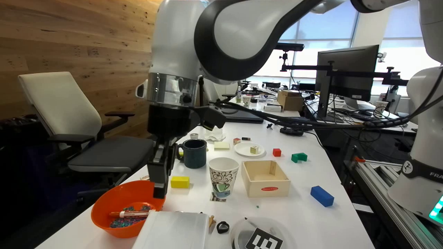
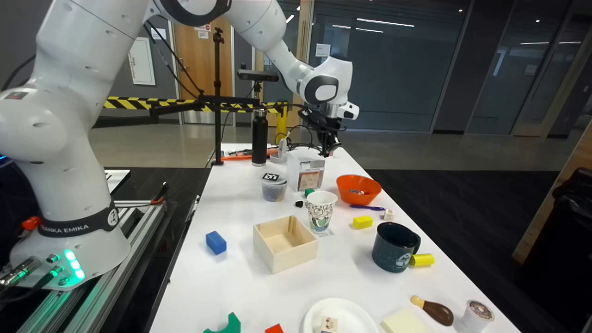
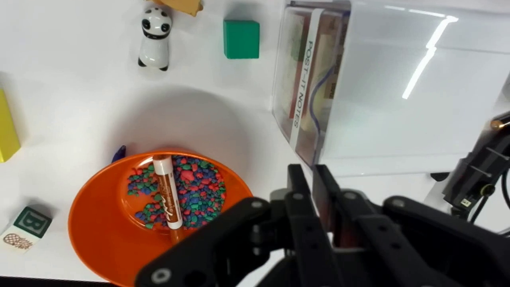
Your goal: Close the lid on the white container on the left.
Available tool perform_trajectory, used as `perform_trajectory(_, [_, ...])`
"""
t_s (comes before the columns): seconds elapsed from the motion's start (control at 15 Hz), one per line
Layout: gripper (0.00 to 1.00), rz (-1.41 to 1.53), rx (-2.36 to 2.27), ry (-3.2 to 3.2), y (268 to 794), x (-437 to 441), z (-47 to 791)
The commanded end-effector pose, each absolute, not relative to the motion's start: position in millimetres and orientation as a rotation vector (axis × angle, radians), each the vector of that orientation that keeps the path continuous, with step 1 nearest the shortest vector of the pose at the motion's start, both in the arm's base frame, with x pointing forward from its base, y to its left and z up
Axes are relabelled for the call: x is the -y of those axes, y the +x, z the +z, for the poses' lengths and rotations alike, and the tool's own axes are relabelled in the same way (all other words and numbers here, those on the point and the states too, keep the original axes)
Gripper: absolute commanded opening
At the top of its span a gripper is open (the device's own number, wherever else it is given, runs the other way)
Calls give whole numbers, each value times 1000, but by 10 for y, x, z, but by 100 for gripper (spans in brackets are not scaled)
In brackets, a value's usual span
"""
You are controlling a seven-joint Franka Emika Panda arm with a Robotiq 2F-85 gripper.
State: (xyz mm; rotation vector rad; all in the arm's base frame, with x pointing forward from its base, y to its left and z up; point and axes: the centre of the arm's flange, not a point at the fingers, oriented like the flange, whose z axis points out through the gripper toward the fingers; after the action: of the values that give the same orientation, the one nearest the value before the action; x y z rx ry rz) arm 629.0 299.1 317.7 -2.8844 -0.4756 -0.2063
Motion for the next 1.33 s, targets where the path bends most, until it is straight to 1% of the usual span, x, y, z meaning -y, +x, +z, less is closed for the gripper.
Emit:
perform_trajectory(0.0, [45,-180,407,-2730,6244,-2923,3388])
perform_trajectory(0.13, [58,-175,342,-2631,6245,-2883,3462])
perform_trajectory(0.33, [80,-210,242,-2503,6272,-2711,3595])
perform_trajectory(0.53, [99,-282,194,-2520,6309,-2438,3731])
perform_trajectory(0.6, [100,-301,191,-2549,6305,-2333,3777])
perform_trajectory(0.93, [100,-318,210,-2738,6133,-1821,3983])
perform_trajectory(1.27, [100,-161,319,-2941,5839,-1382,4124])
